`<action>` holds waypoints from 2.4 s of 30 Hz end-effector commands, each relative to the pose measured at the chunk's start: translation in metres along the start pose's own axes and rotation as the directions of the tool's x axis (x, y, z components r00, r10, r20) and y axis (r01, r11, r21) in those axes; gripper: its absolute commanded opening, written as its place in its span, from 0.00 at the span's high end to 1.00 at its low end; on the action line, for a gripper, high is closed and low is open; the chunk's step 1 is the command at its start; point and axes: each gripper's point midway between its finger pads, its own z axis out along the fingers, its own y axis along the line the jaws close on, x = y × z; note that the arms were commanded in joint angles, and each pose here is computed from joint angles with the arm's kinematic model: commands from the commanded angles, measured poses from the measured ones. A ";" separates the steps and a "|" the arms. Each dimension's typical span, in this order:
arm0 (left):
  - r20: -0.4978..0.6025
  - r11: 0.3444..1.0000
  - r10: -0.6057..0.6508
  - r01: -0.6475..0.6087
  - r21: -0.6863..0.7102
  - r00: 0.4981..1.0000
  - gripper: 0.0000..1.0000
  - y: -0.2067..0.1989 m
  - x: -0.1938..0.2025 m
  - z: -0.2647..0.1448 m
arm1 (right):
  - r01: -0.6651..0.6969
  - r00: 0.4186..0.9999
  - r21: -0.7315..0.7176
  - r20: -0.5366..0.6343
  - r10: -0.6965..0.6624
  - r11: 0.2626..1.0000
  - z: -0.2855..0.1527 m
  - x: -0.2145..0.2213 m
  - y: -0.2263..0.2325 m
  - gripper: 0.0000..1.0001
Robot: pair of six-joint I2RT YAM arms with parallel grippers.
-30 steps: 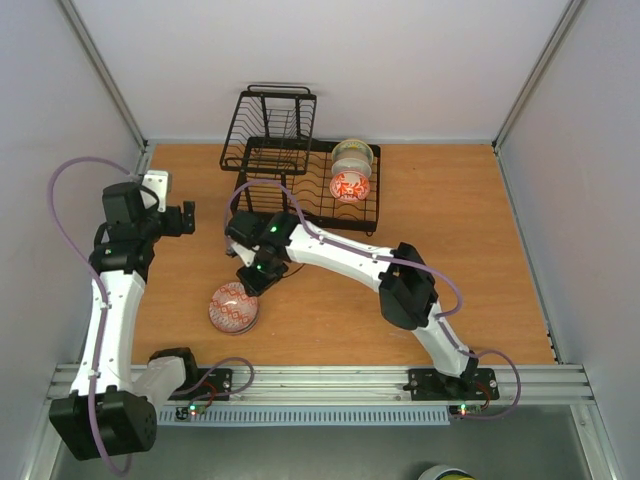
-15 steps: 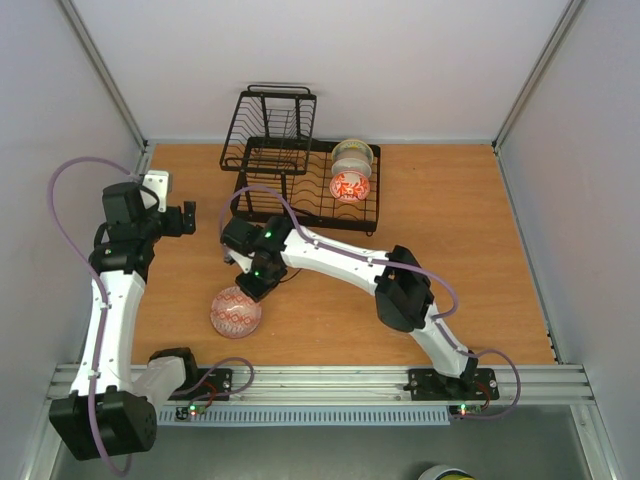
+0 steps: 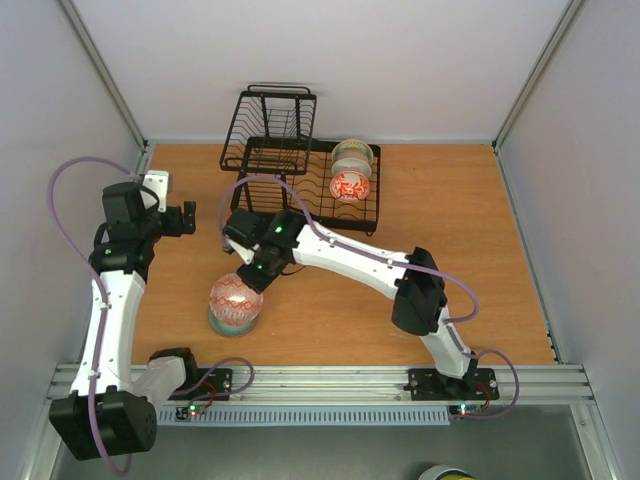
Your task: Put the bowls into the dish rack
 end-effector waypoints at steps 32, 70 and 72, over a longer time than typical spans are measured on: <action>0.038 1.000 -0.019 0.018 0.025 0.999 0.01 -0.003 -0.018 -0.007 | -0.127 0.980 0.910 0.176 -0.092 0.395 -0.167 -0.006 -0.330 0.99; 0.035 1.000 -0.015 0.014 0.008 0.999 0.01 0.000 -0.017 -0.002 | 0.135 0.944 0.959 -0.049 -0.325 0.248 -0.104 0.022 -0.361 0.99; 0.035 1.000 -0.015 0.015 0.008 0.999 0.01 0.001 -0.017 -0.003 | 0.143 0.940 0.951 -0.044 -0.338 0.275 -0.103 0.022 -0.356 0.99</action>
